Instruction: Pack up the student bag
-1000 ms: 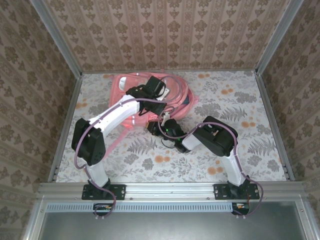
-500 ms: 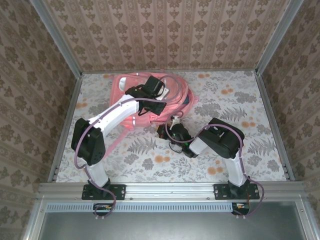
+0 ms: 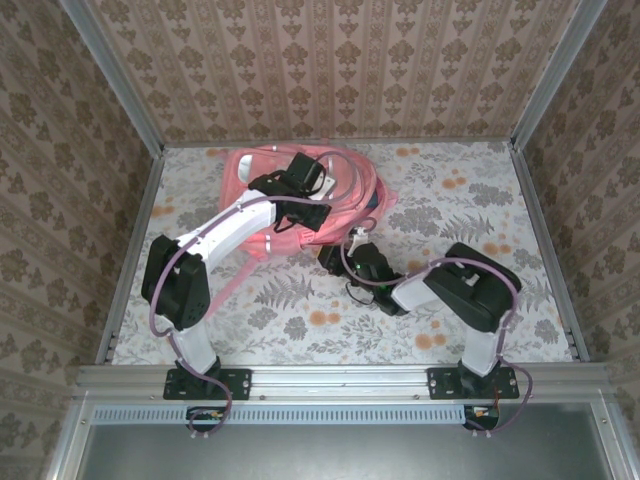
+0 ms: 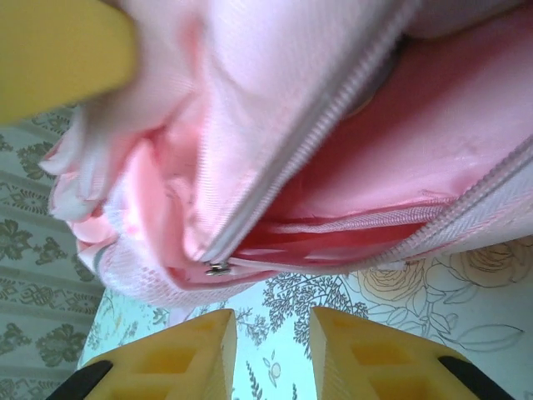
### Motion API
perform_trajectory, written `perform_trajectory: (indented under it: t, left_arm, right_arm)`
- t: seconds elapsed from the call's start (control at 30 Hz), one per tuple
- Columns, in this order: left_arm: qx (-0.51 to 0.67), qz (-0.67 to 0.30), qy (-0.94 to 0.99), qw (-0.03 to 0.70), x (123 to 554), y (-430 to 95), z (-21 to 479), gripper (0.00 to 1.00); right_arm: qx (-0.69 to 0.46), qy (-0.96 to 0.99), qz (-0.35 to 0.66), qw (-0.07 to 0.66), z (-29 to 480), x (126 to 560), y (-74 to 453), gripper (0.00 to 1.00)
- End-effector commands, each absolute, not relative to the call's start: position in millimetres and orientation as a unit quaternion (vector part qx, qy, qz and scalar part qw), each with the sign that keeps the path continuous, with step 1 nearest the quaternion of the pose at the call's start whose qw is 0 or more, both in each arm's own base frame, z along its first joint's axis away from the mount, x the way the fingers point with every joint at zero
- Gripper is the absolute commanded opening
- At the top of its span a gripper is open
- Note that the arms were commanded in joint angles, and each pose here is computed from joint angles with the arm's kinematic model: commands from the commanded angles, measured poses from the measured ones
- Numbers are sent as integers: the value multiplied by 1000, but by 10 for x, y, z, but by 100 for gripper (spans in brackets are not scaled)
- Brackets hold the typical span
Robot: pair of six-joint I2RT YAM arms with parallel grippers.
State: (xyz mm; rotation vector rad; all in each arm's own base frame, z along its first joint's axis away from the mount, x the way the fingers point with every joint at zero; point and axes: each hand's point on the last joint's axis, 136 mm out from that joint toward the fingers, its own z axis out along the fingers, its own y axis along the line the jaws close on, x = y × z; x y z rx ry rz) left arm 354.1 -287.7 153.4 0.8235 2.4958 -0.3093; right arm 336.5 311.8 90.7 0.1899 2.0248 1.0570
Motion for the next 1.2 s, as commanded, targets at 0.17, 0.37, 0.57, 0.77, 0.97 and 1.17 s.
perform_trajectory:
  t: [0.17, 0.37, 0.57, 0.77, 0.97, 1.17]
  left_arm:
    - [253, -96, 929, 253, 3645, -2667, 1482, 4]
    - [210, -106, 934, 268, 3479, -2502, 1620, 31]
    - [94, -143, 945, 280, 3213, -2282, 1643, 40]
    - [-71, -150, 951, 262, 2792, -1869, 1190, 43]
    - [-139, -168, 945, 243, 2600, -1722, 781, 52]
    - [-149, -170, 945, 236, 2881, -1563, 636, 51]
  right_arm:
    - [73, 835, 317, 444, 1115, 3300, 2552, 63]
    - [104, 846, 256, 457, 1564, 3408, 1997, 80]
    - [124, 879, 234, 396, 1664, 3817, 1615, 81]
    - [123, 920, 210, 308, 1340, 4293, 1544, 76]
    - [98, 938, 217, 252, 991, 4616, 1683, 73]
    - [82, 936, 268, 212, 804, 4598, 1996, 43]
